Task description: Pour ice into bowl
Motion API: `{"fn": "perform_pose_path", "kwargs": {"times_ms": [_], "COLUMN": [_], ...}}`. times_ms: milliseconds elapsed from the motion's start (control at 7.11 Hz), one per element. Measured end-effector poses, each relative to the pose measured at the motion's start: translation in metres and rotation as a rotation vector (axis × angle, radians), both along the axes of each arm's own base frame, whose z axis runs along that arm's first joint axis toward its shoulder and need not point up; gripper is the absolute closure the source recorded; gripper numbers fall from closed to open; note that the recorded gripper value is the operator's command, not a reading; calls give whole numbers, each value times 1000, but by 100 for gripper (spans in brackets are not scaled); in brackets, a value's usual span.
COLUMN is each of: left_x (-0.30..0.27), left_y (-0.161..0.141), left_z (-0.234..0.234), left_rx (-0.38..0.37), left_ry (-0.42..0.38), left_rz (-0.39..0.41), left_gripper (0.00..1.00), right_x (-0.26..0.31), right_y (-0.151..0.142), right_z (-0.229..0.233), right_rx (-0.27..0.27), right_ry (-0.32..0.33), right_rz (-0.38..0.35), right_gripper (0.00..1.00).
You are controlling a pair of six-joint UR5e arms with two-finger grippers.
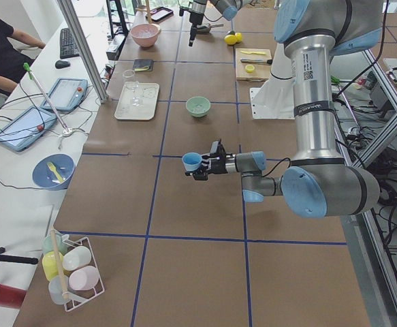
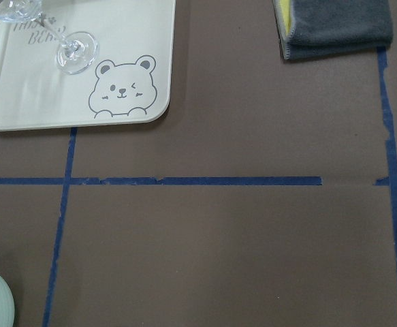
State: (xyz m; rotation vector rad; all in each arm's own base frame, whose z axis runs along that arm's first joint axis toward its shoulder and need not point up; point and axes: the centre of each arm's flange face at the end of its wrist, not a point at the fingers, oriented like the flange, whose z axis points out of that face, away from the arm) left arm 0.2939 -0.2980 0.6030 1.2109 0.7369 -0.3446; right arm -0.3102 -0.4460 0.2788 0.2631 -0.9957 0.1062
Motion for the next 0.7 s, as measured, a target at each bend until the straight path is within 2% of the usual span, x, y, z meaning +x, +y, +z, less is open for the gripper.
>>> {"fn": "perform_pose_path", "kwargs": {"times_ms": [281,703], "left_x": [-6,-6], "left_y": [2,5], "left_z": [21,56], "left_rx": [-27,-66], "left_ry": [86,55], "left_rz": [-3,5], "left_gripper": [100,100], "right_x": [2,19], "right_y": [-2,-10], "right_z": [4,17], "right_rx": [-4,-16], "right_ry": [6,28], "right_rz": [6,31], "right_gripper": [0,0]}}
